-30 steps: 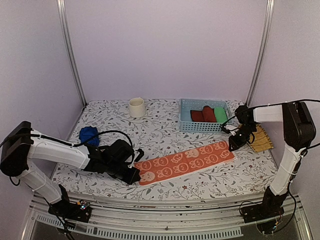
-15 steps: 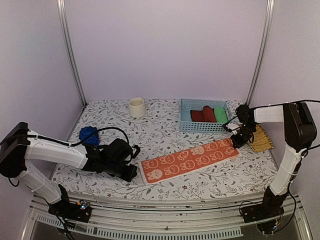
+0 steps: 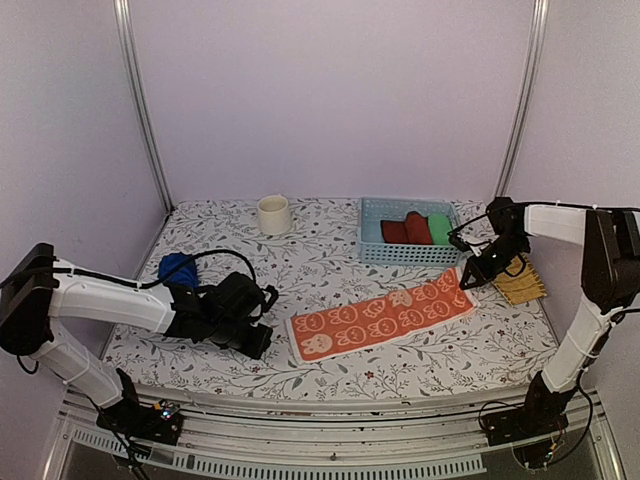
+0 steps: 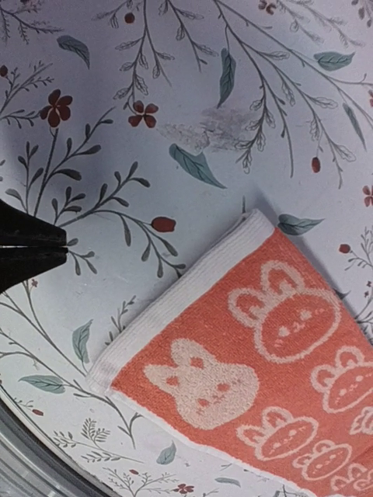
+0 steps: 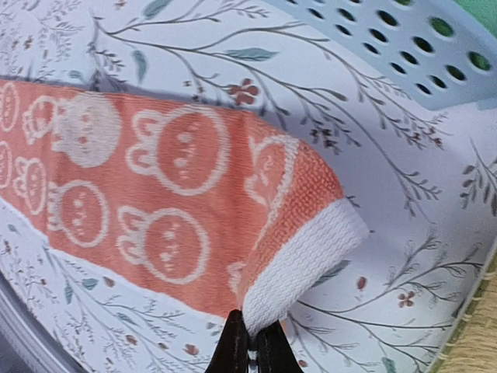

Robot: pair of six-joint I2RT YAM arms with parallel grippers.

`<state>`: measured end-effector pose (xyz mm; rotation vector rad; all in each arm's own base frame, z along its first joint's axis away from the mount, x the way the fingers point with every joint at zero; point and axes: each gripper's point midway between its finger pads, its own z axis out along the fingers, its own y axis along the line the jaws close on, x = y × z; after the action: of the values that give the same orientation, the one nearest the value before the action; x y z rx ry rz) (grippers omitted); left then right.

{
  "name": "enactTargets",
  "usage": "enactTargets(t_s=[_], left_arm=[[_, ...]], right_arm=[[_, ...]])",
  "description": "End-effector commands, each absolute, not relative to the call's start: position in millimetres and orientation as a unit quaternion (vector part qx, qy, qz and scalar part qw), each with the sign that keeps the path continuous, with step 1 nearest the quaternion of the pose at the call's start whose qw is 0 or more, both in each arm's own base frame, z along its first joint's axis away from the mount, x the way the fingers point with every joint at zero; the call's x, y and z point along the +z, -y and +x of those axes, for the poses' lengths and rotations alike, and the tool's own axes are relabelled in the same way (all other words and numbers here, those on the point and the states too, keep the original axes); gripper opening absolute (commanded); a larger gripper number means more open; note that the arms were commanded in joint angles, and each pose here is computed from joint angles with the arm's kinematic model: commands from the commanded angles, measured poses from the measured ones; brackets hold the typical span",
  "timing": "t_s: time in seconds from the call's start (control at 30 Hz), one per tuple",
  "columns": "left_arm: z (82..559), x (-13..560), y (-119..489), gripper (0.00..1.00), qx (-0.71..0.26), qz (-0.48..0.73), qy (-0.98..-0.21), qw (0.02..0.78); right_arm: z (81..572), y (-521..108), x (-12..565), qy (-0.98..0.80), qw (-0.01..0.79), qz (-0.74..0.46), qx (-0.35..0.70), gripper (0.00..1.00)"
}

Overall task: Roll the towels
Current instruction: Pick up the towel from the center of the board, then fold the towel at the center of the board.

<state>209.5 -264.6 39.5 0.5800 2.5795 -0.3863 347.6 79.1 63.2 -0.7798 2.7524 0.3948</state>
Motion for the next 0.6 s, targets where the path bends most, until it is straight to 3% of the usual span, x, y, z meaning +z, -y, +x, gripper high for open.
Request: enactTargets(t_s=[0.0, 0.57], left_arm=[[218.1, 46.1, 251.0, 0.05, -0.122, 0.199, -0.942, 0.243], [225.6, 41.3, 239.3, 0.04, -0.110, 0.175, -0.951, 0.230]], right_arm=[[331.8, -123.9, 92.4, -0.916, 0.125, -0.288, 0.251, 0.03], [286.8, -224.2, 117.4, -0.828, 0.041, -0.322, 0.457, 0.02]])
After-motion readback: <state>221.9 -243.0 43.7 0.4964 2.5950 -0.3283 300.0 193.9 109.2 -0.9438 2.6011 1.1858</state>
